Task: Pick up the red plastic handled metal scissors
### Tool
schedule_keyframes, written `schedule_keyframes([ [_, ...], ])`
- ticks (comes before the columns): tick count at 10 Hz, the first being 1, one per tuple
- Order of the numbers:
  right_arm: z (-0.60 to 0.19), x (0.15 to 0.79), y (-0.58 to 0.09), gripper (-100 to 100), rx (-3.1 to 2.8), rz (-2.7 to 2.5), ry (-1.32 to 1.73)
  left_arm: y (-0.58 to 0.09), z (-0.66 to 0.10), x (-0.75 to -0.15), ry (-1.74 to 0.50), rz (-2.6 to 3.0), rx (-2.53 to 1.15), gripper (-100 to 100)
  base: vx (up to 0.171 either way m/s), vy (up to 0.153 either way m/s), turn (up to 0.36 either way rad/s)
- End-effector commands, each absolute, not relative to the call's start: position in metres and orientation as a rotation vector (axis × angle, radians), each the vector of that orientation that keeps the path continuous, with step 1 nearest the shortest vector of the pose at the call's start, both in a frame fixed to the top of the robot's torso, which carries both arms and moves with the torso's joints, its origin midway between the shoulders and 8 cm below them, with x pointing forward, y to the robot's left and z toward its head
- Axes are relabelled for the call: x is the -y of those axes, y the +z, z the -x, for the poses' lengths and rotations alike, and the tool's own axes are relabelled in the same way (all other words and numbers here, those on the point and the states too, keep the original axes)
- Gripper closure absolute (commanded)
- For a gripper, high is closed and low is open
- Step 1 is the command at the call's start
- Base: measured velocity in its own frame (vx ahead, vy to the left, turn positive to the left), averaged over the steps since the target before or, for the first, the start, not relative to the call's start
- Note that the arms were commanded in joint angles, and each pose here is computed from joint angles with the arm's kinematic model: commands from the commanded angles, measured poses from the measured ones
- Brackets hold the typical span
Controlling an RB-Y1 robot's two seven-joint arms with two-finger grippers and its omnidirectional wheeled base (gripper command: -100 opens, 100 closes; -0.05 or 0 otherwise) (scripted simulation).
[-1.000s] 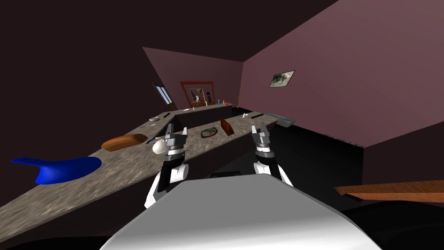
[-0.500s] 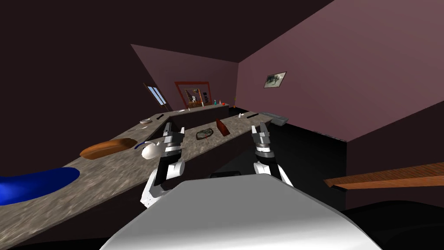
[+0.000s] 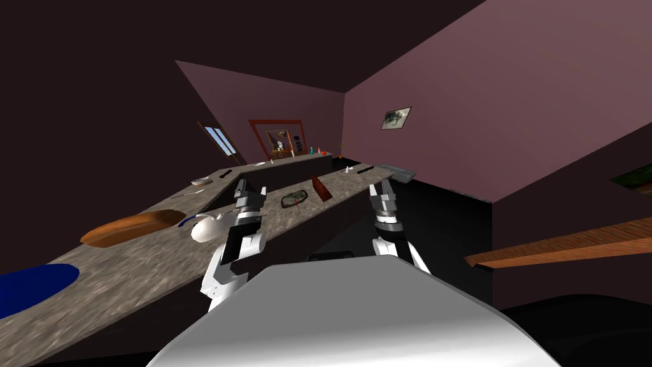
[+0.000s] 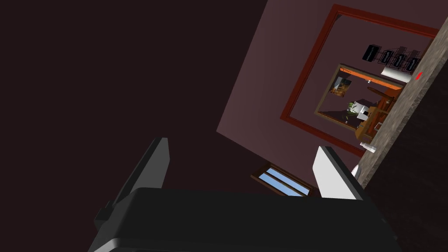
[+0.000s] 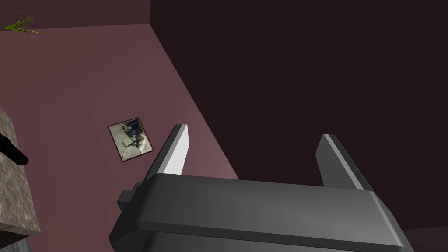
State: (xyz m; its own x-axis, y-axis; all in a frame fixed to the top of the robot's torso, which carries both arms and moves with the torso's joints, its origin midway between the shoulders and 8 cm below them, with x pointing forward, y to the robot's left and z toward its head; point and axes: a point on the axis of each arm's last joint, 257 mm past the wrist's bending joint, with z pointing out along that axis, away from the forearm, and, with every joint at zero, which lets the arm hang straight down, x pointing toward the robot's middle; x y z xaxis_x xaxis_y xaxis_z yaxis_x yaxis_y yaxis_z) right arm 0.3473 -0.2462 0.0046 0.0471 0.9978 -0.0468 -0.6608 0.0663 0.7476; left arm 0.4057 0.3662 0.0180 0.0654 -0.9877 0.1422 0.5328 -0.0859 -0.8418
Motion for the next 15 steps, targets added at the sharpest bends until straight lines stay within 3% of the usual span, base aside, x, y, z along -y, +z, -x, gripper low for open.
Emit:
schedule_keyframes([
  [1, -0.347, 0.246, 0.005, 0, -0.674, -0.637, 1.405, 0.016, -0.411, -0.39, -1.419, 0.972, -0.635, -100, 0.015, -0.071, -0.136],
  [15, -0.347, 0.246, 0.005, 0, -0.674, -0.637, 1.405, -0.012, -0.41, -0.532, -1.324, 1.355, -0.363, -100, 0.027, -0.064, -0.092],
])
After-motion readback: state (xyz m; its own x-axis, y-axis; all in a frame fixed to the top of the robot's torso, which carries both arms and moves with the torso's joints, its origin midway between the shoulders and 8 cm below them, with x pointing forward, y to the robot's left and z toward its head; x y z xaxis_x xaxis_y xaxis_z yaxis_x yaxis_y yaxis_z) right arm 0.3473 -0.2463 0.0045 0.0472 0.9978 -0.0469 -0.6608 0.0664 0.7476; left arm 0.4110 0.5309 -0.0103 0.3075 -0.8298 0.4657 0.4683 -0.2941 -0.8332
